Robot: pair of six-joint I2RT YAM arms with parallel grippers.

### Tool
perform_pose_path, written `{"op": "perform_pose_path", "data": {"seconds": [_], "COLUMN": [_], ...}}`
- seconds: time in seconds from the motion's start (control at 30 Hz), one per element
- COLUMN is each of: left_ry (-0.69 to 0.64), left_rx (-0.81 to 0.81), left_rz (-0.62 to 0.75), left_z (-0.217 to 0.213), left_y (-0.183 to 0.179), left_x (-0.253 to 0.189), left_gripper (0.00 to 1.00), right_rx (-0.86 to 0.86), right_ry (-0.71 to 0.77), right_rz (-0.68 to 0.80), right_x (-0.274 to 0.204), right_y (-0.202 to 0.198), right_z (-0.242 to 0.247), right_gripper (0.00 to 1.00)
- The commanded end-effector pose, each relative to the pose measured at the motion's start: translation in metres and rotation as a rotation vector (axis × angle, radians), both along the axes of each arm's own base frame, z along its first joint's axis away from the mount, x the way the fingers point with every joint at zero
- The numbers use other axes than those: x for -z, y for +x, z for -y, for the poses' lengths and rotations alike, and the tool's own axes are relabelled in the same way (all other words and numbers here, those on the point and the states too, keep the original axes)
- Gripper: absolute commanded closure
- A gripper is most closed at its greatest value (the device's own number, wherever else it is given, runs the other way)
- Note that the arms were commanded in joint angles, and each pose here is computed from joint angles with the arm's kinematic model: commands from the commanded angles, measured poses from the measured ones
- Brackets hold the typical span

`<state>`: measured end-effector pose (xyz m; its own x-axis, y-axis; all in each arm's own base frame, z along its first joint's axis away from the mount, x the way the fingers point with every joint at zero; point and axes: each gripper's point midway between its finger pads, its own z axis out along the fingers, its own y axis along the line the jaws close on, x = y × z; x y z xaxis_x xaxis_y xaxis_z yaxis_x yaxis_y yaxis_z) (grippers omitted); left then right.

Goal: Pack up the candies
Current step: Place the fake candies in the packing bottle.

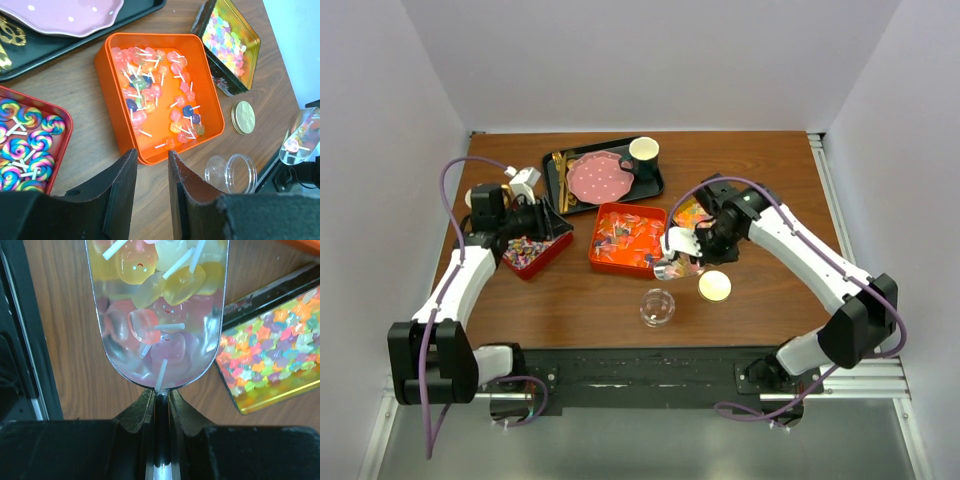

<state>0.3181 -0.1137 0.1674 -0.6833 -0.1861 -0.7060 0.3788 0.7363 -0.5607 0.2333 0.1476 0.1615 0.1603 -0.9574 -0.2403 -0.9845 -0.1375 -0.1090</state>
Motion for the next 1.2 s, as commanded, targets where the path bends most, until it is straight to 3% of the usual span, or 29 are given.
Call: {"op": "perform_pose_path", "data": {"seconds": [0.0,0.47,1.17], "left_ry": [0.016,-0.083,-0.083], "left_rx": [-0.026,-0.154,-0.159], "left_rz": [0.090,0.069,0.103], "left_z": [-0.008,-0.027,-0.026], "left_y": [0.007,-0.003,-0.010], "left_x": [-0.010,0.003,-0.002], "left_gripper": [0.64,0.61,0.58], "right_rx": [-0.070,-0.134,-0.173], "right_ry": [-0.144,-0.349,-0.615], "right_rz": [0.065,0.112,0.263], "right_x": [-0.006,0.011,-0.007], "right_y": [-0.004,-0.004,-0.010], "right_z": [0.019,0.011,0.000], "right_gripper": [1.00,1.00,1.00]}}
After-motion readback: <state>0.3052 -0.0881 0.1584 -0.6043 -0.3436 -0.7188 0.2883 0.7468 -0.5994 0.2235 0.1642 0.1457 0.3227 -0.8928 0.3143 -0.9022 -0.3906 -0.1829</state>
